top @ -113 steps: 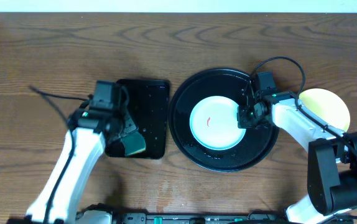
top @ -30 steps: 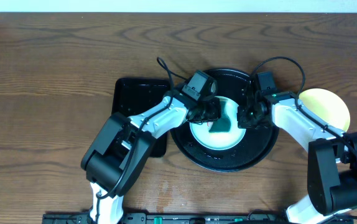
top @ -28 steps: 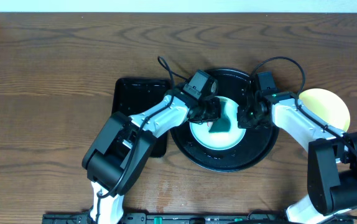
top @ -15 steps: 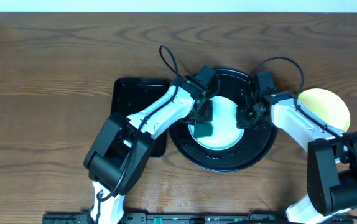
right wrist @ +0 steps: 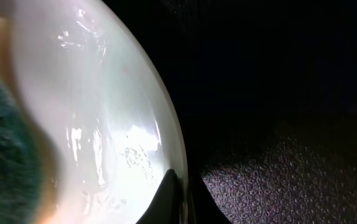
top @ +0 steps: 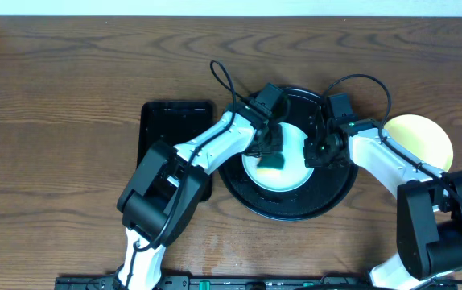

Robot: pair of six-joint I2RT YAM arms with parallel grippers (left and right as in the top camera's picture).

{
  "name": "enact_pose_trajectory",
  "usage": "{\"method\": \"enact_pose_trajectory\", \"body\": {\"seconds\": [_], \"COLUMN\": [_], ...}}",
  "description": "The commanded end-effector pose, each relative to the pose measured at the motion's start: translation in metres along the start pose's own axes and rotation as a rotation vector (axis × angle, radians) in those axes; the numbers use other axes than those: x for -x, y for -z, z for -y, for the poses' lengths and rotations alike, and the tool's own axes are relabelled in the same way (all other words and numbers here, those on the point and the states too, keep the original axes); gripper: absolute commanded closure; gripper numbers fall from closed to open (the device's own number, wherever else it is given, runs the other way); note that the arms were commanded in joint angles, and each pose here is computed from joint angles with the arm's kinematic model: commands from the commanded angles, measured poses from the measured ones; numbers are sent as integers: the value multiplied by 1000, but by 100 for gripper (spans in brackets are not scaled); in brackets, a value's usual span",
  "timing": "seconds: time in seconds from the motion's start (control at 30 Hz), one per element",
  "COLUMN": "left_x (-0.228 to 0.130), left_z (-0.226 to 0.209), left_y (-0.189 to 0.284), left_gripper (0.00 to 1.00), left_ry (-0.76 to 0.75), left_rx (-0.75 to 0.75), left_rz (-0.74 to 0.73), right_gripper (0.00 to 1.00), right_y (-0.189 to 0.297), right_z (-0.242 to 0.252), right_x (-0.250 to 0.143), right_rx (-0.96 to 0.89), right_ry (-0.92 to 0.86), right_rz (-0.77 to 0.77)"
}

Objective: Clean dirty plates on tray and stack at the side
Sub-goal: 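Scrub the pale green plate with the sponge while right gripper holds rim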

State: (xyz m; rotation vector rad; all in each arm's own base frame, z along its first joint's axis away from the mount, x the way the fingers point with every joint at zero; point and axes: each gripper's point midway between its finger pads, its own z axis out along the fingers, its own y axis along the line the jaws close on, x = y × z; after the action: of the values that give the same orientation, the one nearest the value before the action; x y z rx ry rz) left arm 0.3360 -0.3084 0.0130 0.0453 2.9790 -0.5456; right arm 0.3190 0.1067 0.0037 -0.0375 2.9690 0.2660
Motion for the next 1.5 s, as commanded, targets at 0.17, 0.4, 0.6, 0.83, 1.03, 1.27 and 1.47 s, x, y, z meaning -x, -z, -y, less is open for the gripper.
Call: {"method": "enact_pose_trajectory", "body": {"seconds": [0.17, 0.4, 0.6, 0.83, 1.03, 1.27, 1.47], "left_x": [-63, -65, -50, -26, -16, -11, -13], "left_z": [49, 49, -23, -107, -120, -109, -81], "left_y": [-33, -33, -29, 6, 27, 47, 60], "left_gripper": [93, 93, 92, 93, 92, 93, 92], "left_ry": [-8, -40, 30, 117, 121, 122, 135], "left_rx": [-172, -181, 130, 488, 577, 581, 456], "left_rz": [-223, -234, -161, -49, -26, -46, -75], "right_gripper": [99, 99, 99, 99, 99, 99, 99], "right_y": [-8, -8, -8, -8, -8, -8, -8], "right_z": [7, 7, 7, 7, 8, 8, 8], "right_x": [-10, -10, -10, -10, -11, -11, -12], "right_rx": [-32, -32, -32, -32, -33, -34, -35], "right_ry": [1, 1, 1, 1, 1, 1, 1], "right_rz": [-31, -31, -32, -31, -34, -36, -38]}}
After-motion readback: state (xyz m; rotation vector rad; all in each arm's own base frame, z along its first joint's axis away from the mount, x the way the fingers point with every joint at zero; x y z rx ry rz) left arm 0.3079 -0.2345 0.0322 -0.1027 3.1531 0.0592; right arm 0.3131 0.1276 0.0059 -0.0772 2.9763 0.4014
